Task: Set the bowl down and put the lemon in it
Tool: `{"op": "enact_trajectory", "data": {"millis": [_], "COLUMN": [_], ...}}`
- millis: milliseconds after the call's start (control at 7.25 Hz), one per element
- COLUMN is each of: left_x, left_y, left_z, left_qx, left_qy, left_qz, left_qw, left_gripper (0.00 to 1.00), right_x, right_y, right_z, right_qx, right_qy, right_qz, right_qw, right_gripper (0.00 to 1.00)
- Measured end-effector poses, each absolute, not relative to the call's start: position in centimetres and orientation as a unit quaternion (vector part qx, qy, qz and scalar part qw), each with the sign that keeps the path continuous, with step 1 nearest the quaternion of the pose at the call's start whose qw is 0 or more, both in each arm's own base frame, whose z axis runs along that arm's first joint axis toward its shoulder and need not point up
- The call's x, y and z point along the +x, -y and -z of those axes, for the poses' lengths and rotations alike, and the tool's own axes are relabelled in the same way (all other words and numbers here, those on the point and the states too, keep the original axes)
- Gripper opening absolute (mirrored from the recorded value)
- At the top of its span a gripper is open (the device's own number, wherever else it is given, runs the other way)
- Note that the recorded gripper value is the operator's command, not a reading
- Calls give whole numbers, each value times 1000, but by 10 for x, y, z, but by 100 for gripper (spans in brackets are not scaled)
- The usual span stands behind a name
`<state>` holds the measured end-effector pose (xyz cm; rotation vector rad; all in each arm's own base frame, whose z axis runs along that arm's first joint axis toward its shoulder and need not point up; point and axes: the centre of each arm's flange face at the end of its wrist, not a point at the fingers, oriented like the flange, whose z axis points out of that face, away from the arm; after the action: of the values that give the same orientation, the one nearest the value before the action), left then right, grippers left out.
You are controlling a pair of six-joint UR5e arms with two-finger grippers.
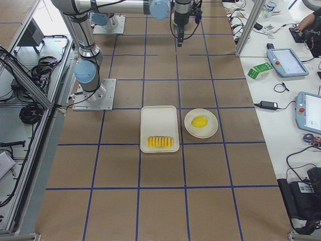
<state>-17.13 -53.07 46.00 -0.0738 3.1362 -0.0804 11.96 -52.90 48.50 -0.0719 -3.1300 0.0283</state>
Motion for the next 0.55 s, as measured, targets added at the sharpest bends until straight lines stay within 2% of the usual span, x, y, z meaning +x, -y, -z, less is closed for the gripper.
{"op": "enact_trajectory", "data": {"millis": [552], "left_x": [-167], "left_y": [532], "left_z": [-457], "left_qx": [-22], "left_qy": [-999], "left_qz": [25], "left_qw": [3], "left_gripper": [100], "right_x": [119], "right_y": [529], "right_z": [-482], "right_qx": [-21], "right_qy": [1000], "right_qz": [-6], "right_qw": [8], "right_gripper": [100]}}
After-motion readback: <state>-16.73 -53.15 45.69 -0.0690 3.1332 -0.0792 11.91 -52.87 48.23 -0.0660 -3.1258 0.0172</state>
